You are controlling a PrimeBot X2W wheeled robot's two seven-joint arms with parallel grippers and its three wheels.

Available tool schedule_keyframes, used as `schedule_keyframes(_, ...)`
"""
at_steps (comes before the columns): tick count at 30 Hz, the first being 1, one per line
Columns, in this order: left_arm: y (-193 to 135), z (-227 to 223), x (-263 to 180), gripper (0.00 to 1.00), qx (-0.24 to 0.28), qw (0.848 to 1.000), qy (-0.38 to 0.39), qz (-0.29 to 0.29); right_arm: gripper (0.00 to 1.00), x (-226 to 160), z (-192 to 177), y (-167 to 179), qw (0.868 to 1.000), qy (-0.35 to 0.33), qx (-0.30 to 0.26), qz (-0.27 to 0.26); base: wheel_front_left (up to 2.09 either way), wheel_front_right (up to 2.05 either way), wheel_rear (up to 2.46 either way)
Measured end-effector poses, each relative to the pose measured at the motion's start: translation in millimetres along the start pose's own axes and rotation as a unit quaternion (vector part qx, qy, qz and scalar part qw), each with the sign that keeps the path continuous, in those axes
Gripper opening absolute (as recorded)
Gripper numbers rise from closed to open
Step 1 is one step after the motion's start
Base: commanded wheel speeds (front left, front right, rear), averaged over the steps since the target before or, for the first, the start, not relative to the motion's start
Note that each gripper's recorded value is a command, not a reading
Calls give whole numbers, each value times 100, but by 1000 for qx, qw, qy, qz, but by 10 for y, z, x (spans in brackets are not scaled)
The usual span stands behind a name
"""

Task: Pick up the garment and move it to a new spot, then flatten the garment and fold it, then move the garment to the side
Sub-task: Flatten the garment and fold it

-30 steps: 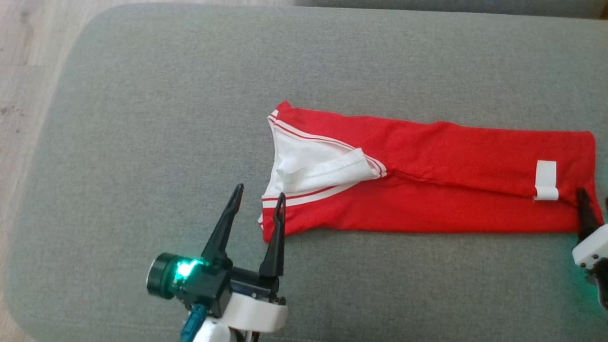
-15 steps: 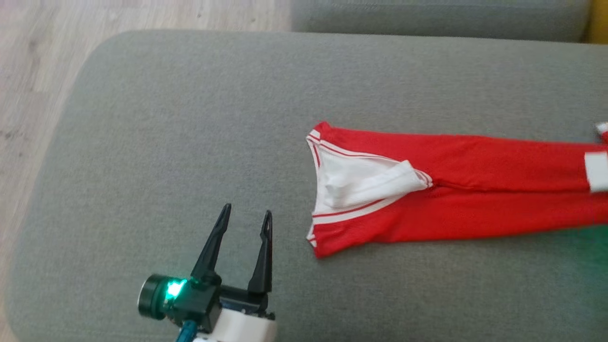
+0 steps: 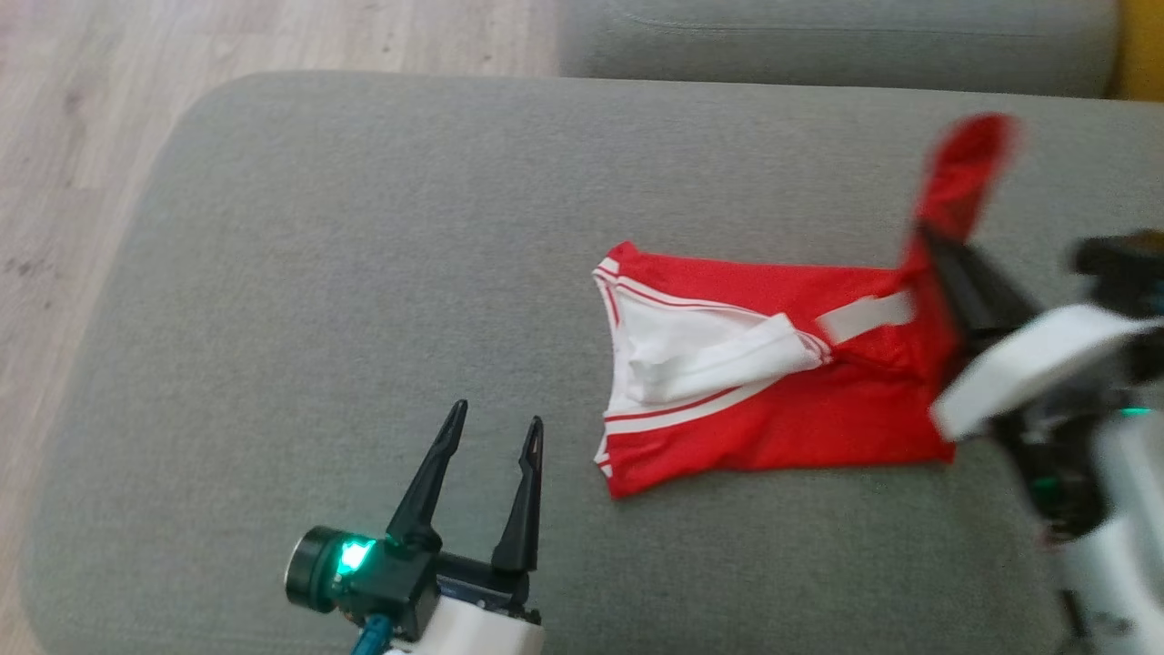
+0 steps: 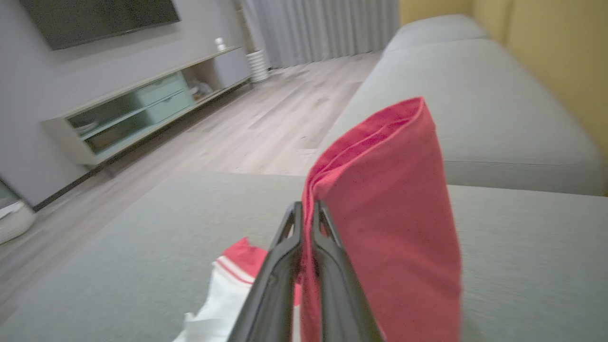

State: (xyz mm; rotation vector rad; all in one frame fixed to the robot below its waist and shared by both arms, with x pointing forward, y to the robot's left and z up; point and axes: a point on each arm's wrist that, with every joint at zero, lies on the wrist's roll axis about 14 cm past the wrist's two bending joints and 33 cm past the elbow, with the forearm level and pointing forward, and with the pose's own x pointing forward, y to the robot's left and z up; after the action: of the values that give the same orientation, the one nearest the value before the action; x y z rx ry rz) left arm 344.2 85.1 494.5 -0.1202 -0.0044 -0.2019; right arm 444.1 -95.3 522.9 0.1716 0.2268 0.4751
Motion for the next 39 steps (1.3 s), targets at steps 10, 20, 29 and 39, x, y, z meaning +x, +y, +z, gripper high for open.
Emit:
schedule_keyframes(10, 165, -36, -45, 100, -3, 999, 5, 32, 100, 356, -475, 1206, 989, 58, 42, 132, 0, 0, 0)
schedule_keyframes(20, 275, 55, -146, 100, -2, 998, -11, 55, 100, 156, -50, 589, 996, -78, 30, 40, 0, 0, 0)
schedule_keyframes(29, 329, 31, -272, 100, 2, 998, -11, 65, 100, -695, -486, -136, 990, -108, -10, -93, 0, 0, 0)
schedule_keyframes(39, 414, 5, -339, 100, -13, 996, -9, 83, 100, -1196, -737, -111, 983, -99, -32, -149, 0, 0, 0)
